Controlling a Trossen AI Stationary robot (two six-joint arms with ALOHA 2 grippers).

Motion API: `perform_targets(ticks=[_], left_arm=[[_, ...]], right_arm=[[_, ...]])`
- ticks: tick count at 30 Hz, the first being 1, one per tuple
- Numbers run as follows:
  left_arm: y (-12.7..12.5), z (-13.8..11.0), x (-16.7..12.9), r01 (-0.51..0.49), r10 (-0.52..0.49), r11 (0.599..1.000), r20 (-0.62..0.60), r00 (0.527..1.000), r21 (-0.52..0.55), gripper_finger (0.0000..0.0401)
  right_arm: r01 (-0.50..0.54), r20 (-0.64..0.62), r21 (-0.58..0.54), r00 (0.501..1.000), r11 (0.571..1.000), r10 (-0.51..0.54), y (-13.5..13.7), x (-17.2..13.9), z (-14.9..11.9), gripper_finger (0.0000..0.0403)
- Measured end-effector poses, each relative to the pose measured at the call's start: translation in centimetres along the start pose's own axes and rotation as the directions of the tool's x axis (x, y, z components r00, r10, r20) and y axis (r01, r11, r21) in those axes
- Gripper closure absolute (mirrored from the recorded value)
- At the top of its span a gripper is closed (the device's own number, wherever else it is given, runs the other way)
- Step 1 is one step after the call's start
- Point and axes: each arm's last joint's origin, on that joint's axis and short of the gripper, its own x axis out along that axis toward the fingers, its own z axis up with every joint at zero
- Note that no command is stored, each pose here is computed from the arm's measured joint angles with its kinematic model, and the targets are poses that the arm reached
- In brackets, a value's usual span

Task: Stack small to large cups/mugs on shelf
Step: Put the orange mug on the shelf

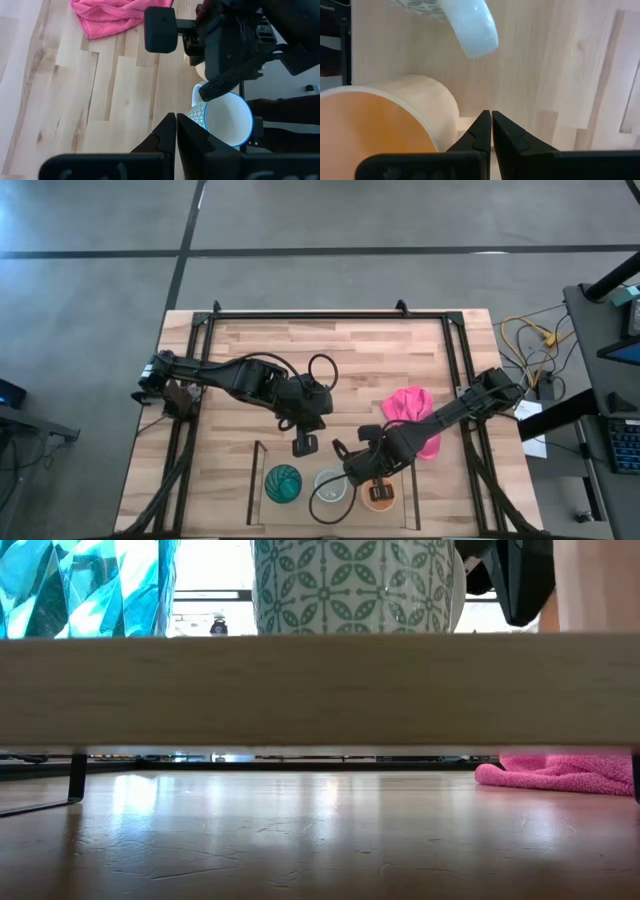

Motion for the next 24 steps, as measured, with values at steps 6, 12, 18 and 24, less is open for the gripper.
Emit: perform_targets(ticks=[6, 12, 18, 24], left_arm=[[0.0, 0.0, 0.0, -0.005, 0.005, 1.000, 0.002, 1.000, 0.001, 0.0401], [0.0, 0.0, 0.0, -0.005, 0.005, 1.000, 0.002, 1.000, 0.000, 0.0401], [0.0, 0.0, 0.0, -0.005, 0.005, 1.000, 0.002, 1.000, 0.000, 0.0401], [0.0, 0.0, 0.0, -0.004, 0.004, 1.000, 0.002, 1.000, 0.000, 0.0401]], right_arm=[[0.027, -0.009, 0.034, 1.000, 0.999, -0.027, -0.1, 0.0, -0.1, 0.0394], [0.062, -0.074, 0.107, 0.996, 0.992, -0.054, -0.4, 0.0, -0.8, 0.0394], [0.081, -0.114, 0.182, 0.992, 0.980, -0.061, -0.3, -0.1, -1.2, 0.0394], [0.058, -0.157, 0.258, 0.987, 0.964, -0.018, 0.3, -0.2, -1.7, 0.0394]])
